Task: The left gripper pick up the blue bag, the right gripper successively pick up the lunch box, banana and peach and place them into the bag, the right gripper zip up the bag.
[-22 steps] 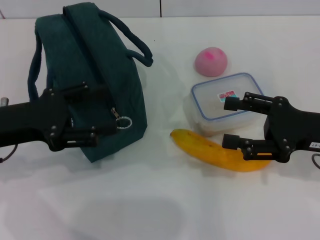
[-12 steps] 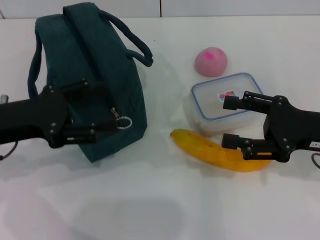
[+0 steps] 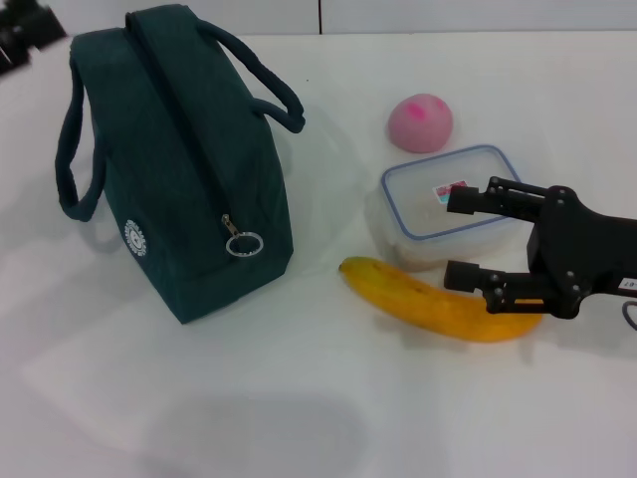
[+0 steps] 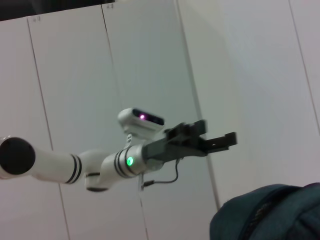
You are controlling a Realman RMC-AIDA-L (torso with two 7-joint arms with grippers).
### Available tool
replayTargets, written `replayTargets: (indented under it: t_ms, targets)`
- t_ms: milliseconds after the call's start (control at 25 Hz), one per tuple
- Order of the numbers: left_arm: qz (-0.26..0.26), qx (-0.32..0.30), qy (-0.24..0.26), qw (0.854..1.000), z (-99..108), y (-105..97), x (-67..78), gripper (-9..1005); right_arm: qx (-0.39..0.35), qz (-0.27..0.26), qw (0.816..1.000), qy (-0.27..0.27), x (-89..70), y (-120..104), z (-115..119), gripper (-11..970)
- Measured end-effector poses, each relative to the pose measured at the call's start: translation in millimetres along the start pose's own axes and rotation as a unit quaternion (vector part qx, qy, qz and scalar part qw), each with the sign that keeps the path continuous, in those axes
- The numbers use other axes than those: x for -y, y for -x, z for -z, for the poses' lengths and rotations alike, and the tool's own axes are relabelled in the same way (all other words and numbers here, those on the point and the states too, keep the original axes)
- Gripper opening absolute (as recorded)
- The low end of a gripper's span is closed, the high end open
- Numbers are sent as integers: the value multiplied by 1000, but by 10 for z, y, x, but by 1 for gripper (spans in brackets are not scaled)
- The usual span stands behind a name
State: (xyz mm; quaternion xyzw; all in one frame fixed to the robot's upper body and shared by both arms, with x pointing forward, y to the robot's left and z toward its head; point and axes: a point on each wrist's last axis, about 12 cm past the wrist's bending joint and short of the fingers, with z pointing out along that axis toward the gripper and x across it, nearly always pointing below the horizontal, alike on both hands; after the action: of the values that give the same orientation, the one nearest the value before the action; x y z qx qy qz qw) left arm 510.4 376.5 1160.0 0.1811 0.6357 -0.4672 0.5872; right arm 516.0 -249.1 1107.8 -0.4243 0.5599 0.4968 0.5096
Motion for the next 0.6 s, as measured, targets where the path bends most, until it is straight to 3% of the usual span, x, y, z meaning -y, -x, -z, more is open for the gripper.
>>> replayTargets:
  t_ms: [240, 360, 600]
  targets:
    - [82, -71, 82, 991, 38, 340, -226, 880, 11, 8, 1000, -20, -6, -17, 74, 813]
    - [112, -127, 117, 978, -20, 448, -215, 879, 15, 9, 999, -28, -10, -48, 92, 813]
    - [178, -223, 188, 940, -256, 543, -169, 879, 22, 7, 999, -42, 3, -65, 136, 813]
